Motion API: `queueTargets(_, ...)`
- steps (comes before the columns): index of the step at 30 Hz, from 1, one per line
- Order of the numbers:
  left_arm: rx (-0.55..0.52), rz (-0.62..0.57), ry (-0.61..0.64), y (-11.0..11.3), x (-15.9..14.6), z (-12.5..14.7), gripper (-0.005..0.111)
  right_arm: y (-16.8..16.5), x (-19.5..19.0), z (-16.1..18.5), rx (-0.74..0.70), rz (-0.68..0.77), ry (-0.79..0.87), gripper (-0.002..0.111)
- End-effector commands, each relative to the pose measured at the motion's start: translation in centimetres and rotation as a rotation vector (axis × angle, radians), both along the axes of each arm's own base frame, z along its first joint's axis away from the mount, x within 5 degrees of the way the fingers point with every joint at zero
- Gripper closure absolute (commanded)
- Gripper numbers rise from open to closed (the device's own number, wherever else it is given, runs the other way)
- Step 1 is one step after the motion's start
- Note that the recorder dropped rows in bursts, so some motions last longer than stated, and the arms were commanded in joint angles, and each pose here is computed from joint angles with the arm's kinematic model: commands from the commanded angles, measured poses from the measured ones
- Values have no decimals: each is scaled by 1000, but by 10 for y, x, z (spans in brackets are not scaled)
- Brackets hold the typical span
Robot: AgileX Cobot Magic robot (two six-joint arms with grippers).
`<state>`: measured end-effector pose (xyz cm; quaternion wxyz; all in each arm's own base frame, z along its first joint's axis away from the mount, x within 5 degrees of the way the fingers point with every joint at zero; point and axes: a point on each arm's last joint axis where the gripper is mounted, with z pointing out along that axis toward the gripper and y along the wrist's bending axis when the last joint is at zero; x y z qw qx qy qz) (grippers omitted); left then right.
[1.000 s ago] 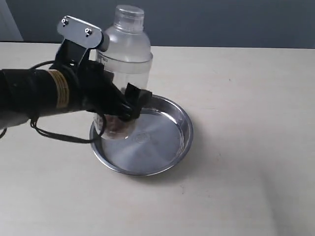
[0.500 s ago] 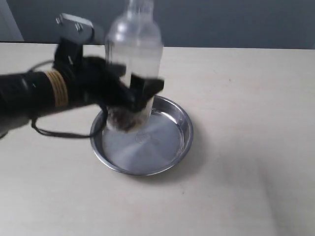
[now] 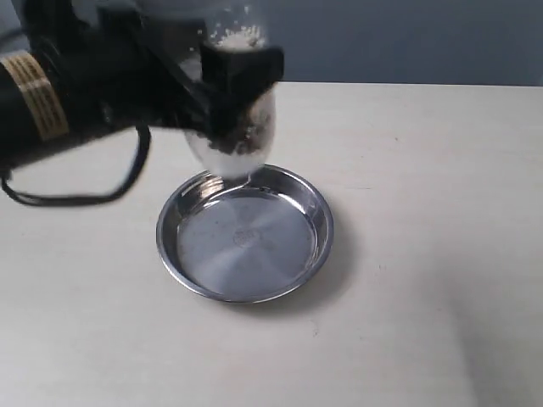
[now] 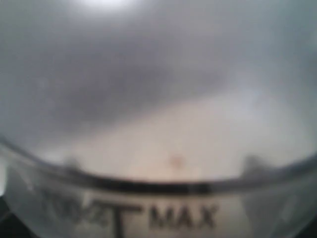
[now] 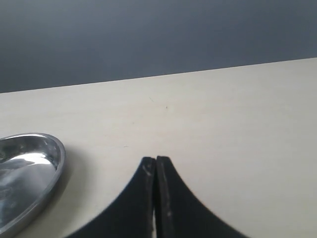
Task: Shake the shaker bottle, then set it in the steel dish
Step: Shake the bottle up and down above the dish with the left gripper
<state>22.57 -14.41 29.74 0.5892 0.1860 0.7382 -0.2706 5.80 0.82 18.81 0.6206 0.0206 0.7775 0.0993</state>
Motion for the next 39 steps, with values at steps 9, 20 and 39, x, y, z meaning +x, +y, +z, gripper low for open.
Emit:
queueTargets(9, 117, 10, 150, 3, -1, -51, 106, 0, 1, 1, -11, 3, -13, 109)
queueTargets(20, 57, 37, 193, -3, 19, -57, 106, 0, 1, 1, -4, 3, -10, 109)
queueTargets(39, 48, -5, 109, -8, 17, -36, 106, 0, 1, 1, -4, 3, -11, 109)
